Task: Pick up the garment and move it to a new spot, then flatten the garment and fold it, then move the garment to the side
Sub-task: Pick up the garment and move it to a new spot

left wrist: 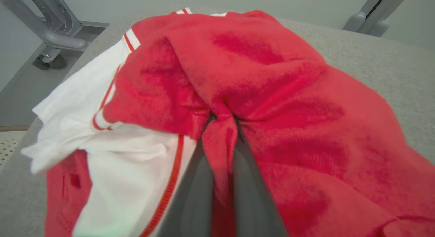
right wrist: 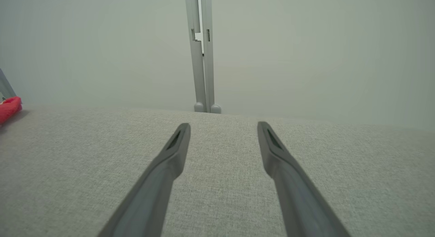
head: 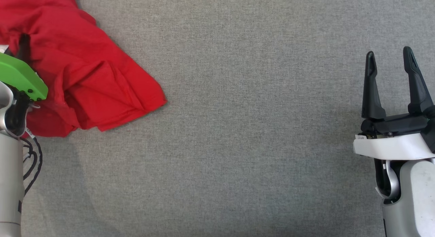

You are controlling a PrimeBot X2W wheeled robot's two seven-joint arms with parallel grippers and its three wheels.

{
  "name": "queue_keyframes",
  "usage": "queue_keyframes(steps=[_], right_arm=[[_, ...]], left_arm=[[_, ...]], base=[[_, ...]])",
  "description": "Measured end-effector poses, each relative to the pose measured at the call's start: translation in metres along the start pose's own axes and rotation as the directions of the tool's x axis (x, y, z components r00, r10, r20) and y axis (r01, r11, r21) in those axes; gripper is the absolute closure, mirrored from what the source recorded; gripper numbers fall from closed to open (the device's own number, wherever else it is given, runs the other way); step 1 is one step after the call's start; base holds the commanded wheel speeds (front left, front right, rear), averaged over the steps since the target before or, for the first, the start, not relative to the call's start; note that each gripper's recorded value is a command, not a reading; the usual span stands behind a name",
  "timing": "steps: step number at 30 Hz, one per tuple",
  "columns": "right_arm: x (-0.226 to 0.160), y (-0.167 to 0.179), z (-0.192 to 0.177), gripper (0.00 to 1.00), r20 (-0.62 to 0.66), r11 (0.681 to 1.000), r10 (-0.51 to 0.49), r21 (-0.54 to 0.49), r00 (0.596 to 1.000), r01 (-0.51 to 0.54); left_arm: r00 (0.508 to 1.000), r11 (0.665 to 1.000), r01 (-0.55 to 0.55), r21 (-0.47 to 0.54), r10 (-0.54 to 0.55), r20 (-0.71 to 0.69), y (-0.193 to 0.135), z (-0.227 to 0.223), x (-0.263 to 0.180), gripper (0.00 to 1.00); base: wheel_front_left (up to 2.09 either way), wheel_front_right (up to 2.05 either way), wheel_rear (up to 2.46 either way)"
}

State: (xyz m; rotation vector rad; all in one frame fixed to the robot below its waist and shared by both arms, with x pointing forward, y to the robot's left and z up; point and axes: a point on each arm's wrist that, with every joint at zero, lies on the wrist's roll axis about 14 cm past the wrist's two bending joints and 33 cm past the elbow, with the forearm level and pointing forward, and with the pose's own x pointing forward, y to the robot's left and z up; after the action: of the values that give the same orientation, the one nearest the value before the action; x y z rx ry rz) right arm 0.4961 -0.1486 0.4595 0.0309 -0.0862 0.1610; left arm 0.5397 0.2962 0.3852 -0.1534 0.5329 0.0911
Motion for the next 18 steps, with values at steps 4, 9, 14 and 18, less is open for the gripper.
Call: queue_keyframes(steps=[4, 9, 14, 18], right_arm=[[0.002, 0.004, 0.005, 0.00, 0.012, 1.000, 0.010, -0.002, 1.000, -0.010], [0.001, 0.012, 0.016, 0.00, 0.033, 1.000, 0.027, 0.006, 0.999, -0.027], [-0.002, 0.019, 0.029, 0.00, 0.054, 0.999, 0.040, 0.013, 0.998, -0.041], [-0.008, 0.026, 0.040, 0.00, 0.069, 0.998, 0.052, 0.023, 0.996, -0.054]], left_arm=[[0.997, 1.000, -0.011, 0.008, 0.011, 0.071, 0.004, 0.014, -0.005, 1.00], [0.979, 1.000, -0.005, 0.025, 0.000, 0.203, 0.003, 0.050, -0.019, 1.00], [0.930, 0.999, 0.009, 0.049, -0.026, 0.367, -0.002, 0.099, -0.046, 1.00], [0.864, 0.997, 0.027, 0.066, -0.057, 0.501, -0.009, 0.140, -0.078, 1.00]], base=[[0.00, 0.00, 0.00], [0.00, 0.00, 0.00], [0.00, 0.00, 0.00], [0.00, 0.00, 0.00]])
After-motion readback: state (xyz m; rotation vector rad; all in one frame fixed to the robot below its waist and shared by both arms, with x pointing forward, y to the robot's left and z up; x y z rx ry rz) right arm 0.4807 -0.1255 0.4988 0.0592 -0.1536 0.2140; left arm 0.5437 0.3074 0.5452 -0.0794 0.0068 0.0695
